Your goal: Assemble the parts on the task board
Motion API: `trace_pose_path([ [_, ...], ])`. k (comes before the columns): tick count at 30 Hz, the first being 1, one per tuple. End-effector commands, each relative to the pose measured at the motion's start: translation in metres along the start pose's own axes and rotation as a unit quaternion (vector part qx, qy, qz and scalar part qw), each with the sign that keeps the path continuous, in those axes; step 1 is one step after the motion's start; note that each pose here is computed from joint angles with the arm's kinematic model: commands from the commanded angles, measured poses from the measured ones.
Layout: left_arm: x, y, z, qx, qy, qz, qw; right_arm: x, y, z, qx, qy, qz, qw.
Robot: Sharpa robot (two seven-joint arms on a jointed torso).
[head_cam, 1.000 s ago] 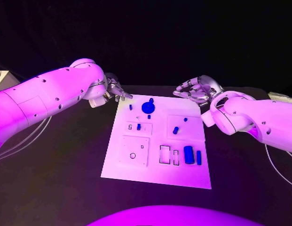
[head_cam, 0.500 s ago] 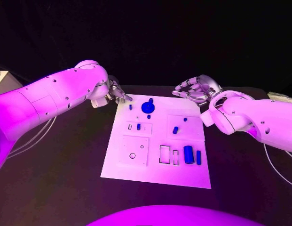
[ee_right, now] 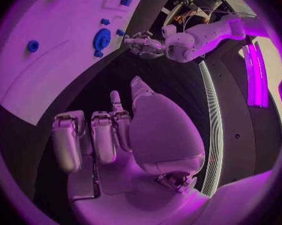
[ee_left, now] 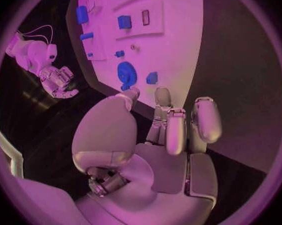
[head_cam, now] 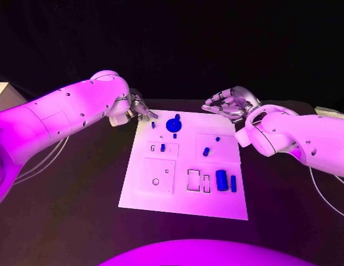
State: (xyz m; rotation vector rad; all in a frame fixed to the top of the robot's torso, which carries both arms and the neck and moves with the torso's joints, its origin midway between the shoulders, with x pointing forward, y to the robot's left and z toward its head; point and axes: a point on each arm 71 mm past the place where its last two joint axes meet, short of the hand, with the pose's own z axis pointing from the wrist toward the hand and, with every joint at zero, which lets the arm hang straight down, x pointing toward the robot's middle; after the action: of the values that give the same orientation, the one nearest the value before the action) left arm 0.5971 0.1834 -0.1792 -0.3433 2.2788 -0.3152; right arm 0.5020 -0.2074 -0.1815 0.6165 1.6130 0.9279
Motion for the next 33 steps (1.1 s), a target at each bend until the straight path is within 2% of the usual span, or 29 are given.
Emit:
trace_pose_path([
  [1,0.0049,-0.0019,0.0019,0.006,0.019,0.009,1.0,0.001,0.002,0.0,-0.008,0.003,-0.001,1.0],
  [14,0.015,-0.0009,0.0089,0.005,0.03,0.006,1.0,0.002,0.003,0.0,-0.009,0.003,0.0,1.0],
  [33,0.0137,0.0014,0.0104,0.009,0.021,-0.017,1.0,0.002,0.003,0.0,-0.009,0.004,-0.001,1.0],
])
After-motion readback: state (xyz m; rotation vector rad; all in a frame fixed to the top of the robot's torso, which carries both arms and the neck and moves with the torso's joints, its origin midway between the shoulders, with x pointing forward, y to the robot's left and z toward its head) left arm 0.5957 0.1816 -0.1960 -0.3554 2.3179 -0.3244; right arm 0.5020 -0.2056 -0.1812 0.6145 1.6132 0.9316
